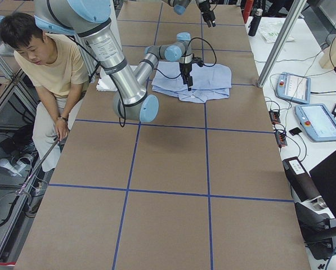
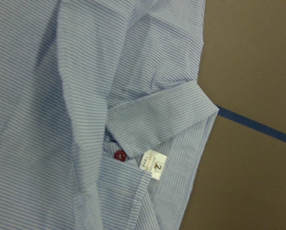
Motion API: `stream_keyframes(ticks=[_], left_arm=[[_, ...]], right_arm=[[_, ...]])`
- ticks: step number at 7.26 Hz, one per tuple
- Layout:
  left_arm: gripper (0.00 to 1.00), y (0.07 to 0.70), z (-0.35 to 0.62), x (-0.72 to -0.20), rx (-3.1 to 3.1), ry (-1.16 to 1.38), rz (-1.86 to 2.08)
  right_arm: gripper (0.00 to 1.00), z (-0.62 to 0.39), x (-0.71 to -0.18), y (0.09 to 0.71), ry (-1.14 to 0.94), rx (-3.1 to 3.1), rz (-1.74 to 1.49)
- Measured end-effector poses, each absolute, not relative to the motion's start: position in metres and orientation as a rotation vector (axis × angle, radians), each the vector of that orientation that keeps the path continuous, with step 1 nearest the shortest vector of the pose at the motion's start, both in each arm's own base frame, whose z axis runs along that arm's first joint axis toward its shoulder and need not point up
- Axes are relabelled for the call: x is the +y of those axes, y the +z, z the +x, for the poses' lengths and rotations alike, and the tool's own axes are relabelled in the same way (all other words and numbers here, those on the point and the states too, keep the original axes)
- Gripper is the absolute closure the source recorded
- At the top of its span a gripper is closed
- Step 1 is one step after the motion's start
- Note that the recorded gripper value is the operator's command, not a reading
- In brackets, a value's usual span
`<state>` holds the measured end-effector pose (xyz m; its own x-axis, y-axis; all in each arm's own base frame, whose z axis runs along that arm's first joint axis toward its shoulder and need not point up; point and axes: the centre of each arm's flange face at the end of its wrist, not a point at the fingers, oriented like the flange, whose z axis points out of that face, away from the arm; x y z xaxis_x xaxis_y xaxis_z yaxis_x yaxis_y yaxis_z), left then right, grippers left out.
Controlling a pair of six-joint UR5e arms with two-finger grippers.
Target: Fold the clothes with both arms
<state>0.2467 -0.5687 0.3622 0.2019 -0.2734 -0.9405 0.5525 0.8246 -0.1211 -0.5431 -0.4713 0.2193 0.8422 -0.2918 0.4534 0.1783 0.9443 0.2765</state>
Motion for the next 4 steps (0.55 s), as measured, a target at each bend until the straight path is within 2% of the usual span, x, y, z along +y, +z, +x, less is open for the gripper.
stream_keyframes(ticks=[2,4], left_arm=[[0.18,0.363,0.245,-0.569,1.240,-0.588,0.266],[0.18,0.366,0.242,-0.568,1.237,-0.591,0.265]], right_arm=[[0.00,-0.572,-0.493,0.210,-0.212,-0.524,0.226],[0.00,-0.575,-0.523,0.228,-0.191,-0.507,0.228]])
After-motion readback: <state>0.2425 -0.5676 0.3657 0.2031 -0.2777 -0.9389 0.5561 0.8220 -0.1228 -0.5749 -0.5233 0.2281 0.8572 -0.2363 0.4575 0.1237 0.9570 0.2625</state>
